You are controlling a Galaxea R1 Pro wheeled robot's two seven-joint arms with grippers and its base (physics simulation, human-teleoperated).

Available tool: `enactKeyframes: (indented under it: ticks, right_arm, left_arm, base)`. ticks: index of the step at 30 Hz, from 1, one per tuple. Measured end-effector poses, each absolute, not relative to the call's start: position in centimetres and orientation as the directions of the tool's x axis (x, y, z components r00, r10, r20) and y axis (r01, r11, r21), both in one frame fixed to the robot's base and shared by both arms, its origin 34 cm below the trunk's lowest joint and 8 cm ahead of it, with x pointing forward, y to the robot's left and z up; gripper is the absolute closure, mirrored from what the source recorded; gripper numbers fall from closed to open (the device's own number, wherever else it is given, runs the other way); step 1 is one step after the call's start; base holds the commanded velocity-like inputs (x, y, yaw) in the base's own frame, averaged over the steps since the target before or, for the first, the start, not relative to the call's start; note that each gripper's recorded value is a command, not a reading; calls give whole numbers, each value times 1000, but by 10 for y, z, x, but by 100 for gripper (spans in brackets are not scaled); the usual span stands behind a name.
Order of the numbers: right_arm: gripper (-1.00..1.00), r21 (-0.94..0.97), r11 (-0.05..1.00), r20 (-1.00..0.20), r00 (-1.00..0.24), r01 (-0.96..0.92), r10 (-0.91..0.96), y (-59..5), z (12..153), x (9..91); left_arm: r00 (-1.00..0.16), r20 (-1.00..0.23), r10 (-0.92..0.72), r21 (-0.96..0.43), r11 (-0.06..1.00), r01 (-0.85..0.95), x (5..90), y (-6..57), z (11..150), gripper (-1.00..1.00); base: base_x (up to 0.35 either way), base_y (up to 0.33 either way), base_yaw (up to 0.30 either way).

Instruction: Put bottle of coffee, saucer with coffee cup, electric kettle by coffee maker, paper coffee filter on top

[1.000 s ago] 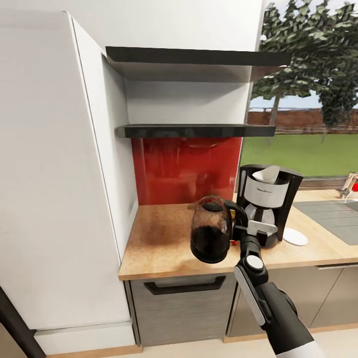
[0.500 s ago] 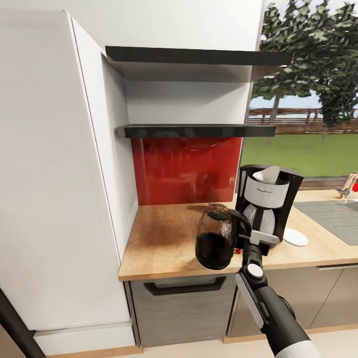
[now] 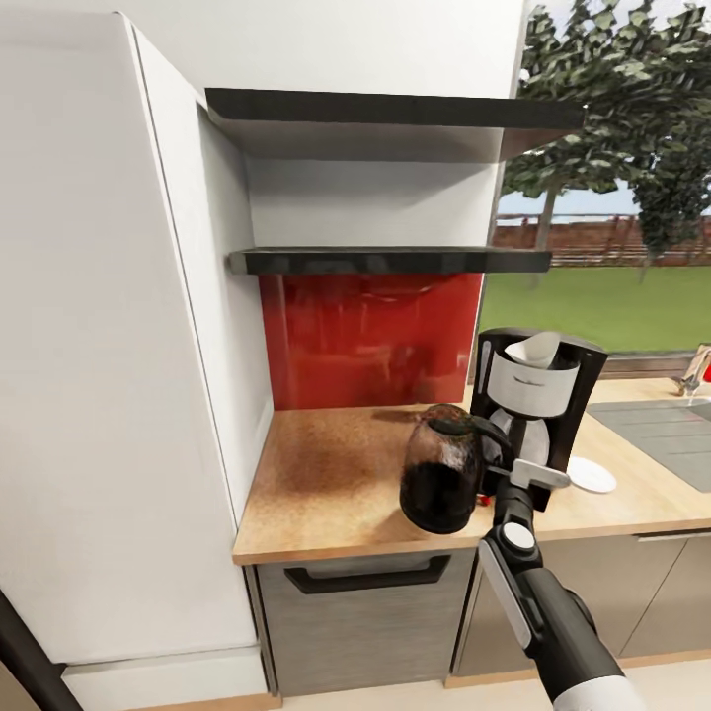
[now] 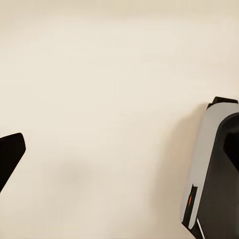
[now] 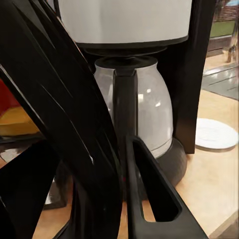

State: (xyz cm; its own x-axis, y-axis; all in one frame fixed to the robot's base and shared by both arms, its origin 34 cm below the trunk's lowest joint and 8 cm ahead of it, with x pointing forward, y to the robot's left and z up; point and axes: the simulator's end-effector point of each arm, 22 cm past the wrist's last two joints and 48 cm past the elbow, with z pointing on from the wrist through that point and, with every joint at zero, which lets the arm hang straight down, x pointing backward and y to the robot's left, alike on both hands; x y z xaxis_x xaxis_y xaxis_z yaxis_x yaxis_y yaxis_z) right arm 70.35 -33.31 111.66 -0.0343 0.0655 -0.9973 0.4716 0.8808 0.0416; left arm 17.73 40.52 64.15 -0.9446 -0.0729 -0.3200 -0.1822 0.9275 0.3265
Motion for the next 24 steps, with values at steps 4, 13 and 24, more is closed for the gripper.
enactKeyframes:
  ticks: [4, 13, 24]
  right_arm:
    - [100, 39, 879, -996, -48, 475, 70, -335, 1110, 703]
    - [100, 43, 881, -995, -61, 471, 81, -327, 1104, 703]
    - [100, 46, 881, -993, -71, 471, 90, -324, 1099, 703]
  left_arm:
    - [-944, -320, -75, 327, 927, -184, 177, 405, 642, -100]
    - [-944, -321, -75, 327, 927, -185, 176, 405, 642, -100]
    - [-944, -323, -72, 326, 928, -183, 176, 404, 642, -100]
  base:
    - [60, 0, 0]
    - [30, 0, 0]
    - [144, 0, 0]
